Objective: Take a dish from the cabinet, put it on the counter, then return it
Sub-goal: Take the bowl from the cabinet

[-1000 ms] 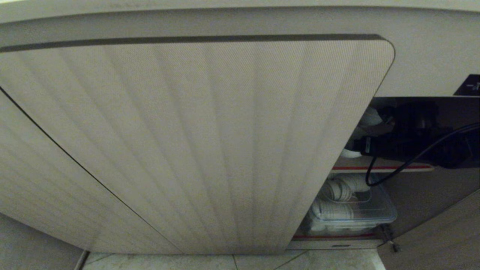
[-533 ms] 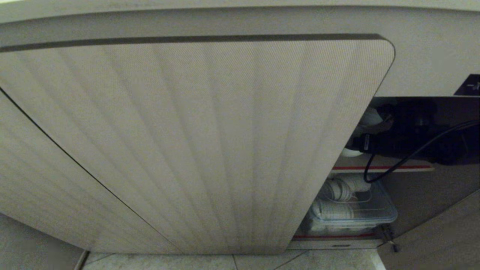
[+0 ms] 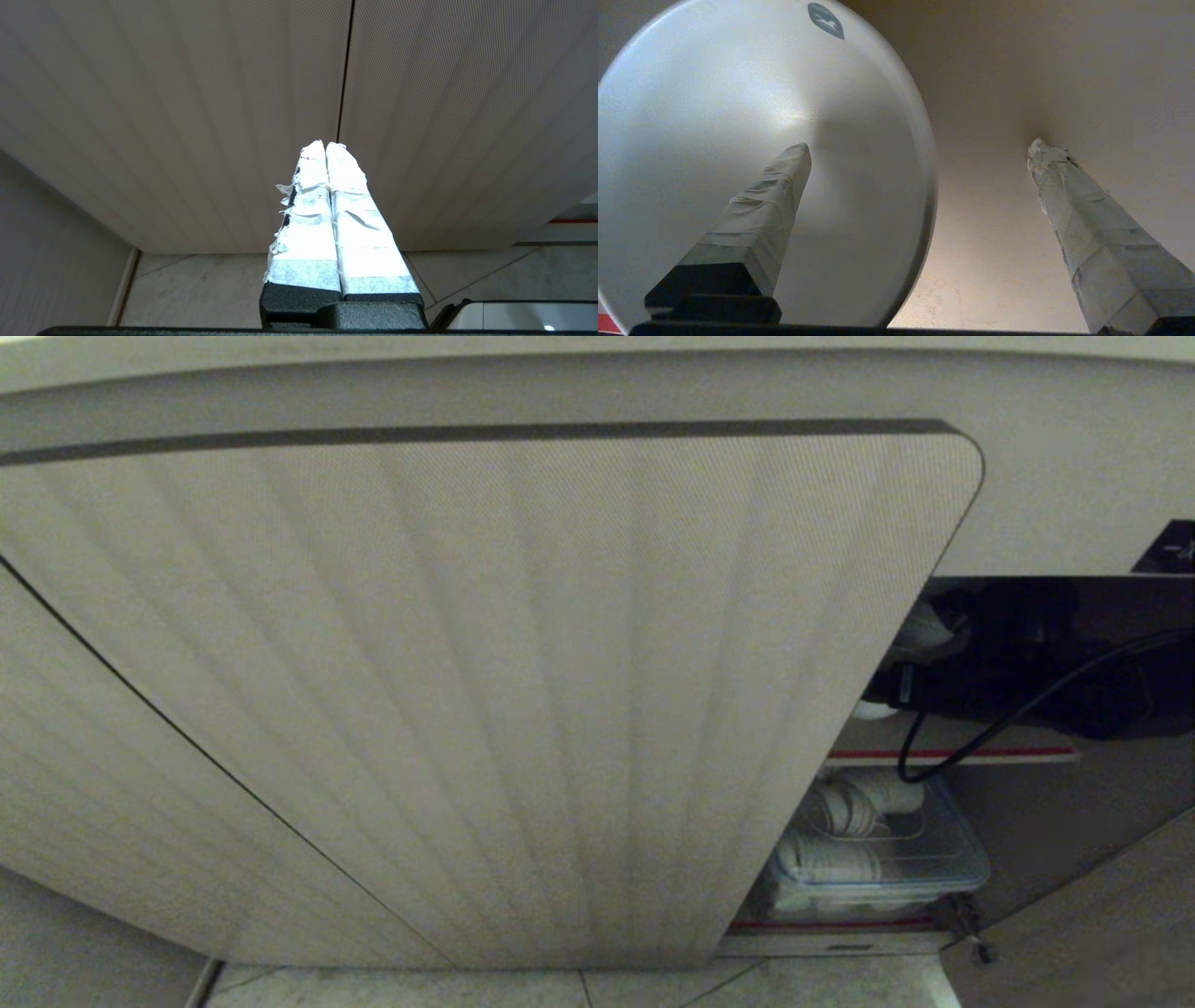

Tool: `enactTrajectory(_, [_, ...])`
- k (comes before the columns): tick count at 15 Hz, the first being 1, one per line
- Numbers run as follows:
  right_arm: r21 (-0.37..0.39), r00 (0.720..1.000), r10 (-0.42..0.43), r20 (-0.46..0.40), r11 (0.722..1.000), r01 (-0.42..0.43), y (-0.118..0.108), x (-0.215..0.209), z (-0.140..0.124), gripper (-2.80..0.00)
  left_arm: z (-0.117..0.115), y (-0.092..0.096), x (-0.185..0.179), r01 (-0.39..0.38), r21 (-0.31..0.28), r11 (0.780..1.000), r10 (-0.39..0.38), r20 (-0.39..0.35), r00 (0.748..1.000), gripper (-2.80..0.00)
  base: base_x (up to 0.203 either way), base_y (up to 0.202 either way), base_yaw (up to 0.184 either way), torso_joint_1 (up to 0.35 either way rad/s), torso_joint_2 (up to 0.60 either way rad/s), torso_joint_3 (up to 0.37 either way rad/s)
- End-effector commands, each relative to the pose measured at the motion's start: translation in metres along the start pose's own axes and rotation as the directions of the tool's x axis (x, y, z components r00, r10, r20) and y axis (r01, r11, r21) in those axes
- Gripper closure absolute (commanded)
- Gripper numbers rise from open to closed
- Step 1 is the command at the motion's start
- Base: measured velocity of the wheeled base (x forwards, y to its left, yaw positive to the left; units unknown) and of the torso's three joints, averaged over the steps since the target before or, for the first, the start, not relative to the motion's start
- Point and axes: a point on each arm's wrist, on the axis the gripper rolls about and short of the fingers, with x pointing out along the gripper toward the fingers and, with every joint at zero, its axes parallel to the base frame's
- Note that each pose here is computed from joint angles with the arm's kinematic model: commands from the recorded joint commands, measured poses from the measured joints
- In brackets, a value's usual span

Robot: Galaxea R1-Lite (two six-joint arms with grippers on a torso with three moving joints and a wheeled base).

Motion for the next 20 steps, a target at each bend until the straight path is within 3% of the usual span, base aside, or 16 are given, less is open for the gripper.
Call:
enactTrajectory(1, [0.0,1.0,0.002,0.005,1.0,-0.002,0.0003,-0.0003,0.0008,-2.8,0.0,0.0,0.0,0.0,0.0,1.0,0.0,0.001,1.0,0.0,0.0,0.0,0.0,0.0,0.0,0.0])
enactTrajectory(4, [-0.003,1.0,0.002,0.005,1.0,-0.002,0.0002,-0.0003,0.0006,-2.8,0.0,0.0,0.0,0.0,0.0,1.0,0.0,0.001,1.0,0.0,0.0,0.0,0.0,0.0,0.0,0.0])
enactTrajectory(5, [0.0,1.0,0.002,0.007,1.0,-0.002,0.0003,-0.0004,0.001,0.0,0.0,0.0,0.0,0.0,0.0,1.0,0.0,0.001,1.0,0.0,0.0,0.0,0.0,0.0,0.0,0.0])
enactTrajectory(20, [0.0,1.0,0.003,-0.003,1.0,-0.003,0.0004,-0.0043,-0.0019,0.0,0.0,0.0,0.0,0.0,0.0,1.0,0.0,0.001,1.0,0.0,0.0,0.0,0.0,0.0,0.0,0.0])
